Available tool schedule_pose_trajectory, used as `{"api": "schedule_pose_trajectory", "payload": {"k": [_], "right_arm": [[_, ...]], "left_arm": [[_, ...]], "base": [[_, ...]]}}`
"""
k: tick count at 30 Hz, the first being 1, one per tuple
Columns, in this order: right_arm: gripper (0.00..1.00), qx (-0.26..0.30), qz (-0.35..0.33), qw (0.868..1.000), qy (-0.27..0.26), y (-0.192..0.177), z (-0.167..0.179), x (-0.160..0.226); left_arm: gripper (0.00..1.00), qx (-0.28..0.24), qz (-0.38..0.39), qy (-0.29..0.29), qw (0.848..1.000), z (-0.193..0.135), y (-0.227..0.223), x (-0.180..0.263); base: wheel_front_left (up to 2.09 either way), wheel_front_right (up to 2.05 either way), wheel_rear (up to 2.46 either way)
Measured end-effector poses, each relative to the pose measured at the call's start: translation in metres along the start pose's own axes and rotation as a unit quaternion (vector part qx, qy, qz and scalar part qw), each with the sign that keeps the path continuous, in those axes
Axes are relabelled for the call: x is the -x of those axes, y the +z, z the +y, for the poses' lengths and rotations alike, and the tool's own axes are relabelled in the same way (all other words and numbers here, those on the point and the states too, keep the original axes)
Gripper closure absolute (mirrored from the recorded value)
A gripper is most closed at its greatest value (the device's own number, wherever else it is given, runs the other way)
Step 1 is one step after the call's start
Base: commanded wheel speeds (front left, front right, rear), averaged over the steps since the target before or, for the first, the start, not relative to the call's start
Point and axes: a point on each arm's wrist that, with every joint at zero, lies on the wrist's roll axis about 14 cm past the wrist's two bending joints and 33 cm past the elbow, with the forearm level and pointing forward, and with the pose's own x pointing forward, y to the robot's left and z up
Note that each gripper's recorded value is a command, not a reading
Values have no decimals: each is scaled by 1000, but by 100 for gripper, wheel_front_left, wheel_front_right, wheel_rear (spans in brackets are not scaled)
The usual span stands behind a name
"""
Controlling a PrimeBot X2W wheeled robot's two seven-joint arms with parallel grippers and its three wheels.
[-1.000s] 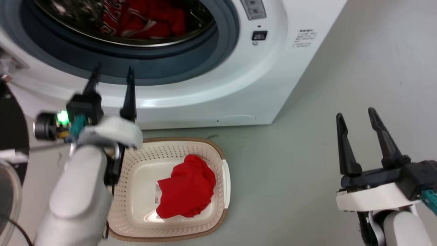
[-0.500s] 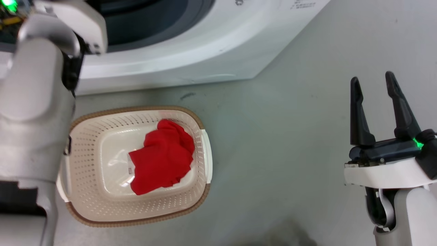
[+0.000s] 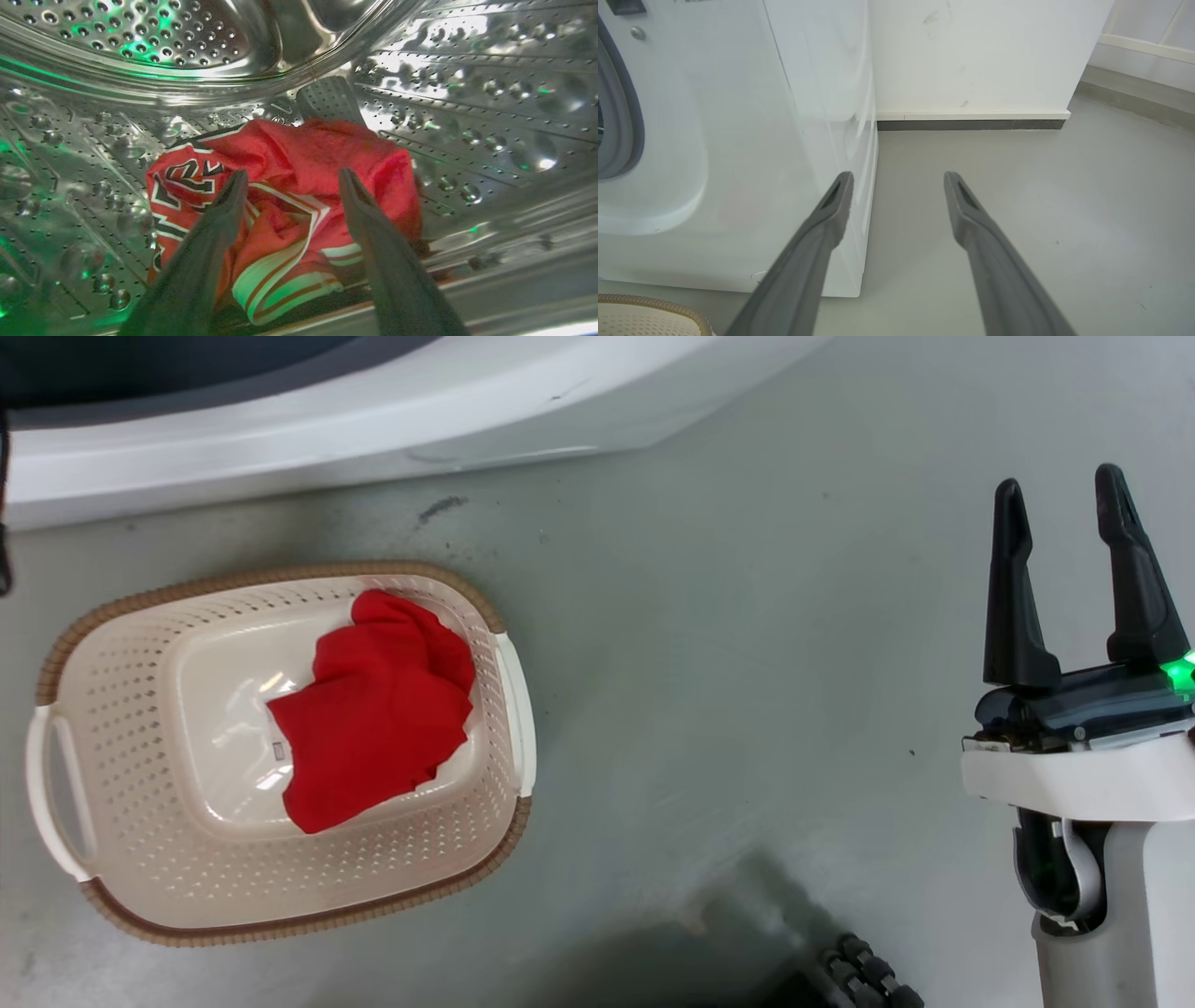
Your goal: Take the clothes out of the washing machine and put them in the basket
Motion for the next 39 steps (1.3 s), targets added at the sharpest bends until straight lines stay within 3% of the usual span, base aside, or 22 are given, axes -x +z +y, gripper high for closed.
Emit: {"api": "schedule_pose_trajectory", "payload": {"k": [8,16,21,31,32,34,39], "right_arm": [[0,-6,18,1000,-9,-16,-7,-1],[0,-4,33,999,-20,-28,-15,1],[0,-4,38,999,-28,-32,-20,1],[0,-9,43,999,-26,-37,-18,1],[0,-10,43,999,-26,-37,-18,1],[0,-10,42,999,-26,-36,-18,1],[0,-9,40,999,-28,-33,-20,2]], "left_arm": [[0,43,114,0,993,8,-29,-31],[0,35,187,-9,982,1,-50,-45],[0,2,216,-8,976,-1,-67,-50],[0,-10,227,-9,974,-1,-77,-54],[22,-13,226,-9,974,-1,-77,-54],[100,-16,226,-10,974,-1,-77,-54],[100,-20,202,-5,979,6,-70,-55]], "base": [[0,0,0],[0,0,0],[0,0,0],[0,0,0],[0,0,0],[0,0,0],[0,0,0]]}}
